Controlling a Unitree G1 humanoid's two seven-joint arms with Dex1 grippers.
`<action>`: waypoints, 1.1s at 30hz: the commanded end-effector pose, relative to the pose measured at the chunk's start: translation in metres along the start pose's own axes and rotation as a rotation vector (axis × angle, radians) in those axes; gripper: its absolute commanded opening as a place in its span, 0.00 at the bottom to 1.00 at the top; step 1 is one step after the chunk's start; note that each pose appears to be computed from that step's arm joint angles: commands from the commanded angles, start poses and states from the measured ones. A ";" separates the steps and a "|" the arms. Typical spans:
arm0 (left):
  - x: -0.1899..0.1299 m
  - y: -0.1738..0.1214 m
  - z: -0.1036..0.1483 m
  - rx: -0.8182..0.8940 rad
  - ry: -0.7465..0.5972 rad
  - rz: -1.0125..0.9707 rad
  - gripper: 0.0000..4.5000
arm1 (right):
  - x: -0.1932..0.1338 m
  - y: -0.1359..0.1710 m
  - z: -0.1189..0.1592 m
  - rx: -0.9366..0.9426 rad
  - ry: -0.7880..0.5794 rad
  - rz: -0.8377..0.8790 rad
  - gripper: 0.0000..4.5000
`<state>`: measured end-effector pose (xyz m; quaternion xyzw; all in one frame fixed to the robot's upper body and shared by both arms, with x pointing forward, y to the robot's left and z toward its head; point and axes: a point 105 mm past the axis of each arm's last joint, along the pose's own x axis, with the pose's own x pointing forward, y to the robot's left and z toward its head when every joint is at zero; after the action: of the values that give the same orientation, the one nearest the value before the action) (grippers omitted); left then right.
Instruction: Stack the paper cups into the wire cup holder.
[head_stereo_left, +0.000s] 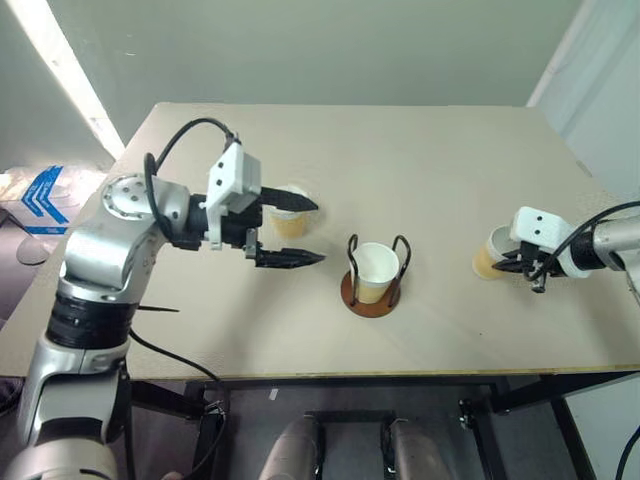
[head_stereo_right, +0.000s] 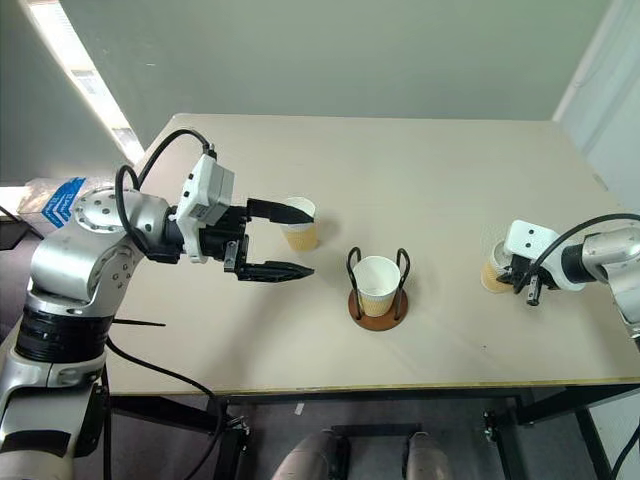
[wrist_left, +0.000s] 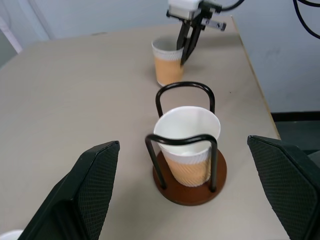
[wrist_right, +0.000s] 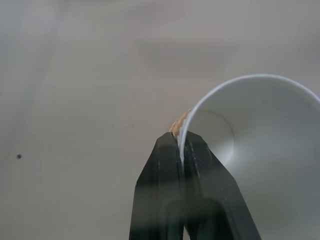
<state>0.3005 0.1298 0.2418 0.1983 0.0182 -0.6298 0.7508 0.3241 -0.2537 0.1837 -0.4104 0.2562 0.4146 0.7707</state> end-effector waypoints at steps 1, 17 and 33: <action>-0.017 -0.002 0.010 0.014 -0.044 0.007 1.00 | -0.042 -0.005 0.047 -0.091 -0.109 -0.042 0.01; -0.012 -0.002 0.000 0.018 -0.007 -0.001 1.00 | -0.043 0.055 0.179 -0.503 -0.338 0.163 0.01; -0.009 -0.001 0.000 0.034 0.006 0.000 1.00 | -0.013 0.078 0.179 -0.547 -0.332 0.281 0.01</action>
<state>0.2987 0.1413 0.2329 0.1947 0.0326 -0.6295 0.7515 0.2635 -0.0856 0.2536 -0.4760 0.0727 0.6322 0.6070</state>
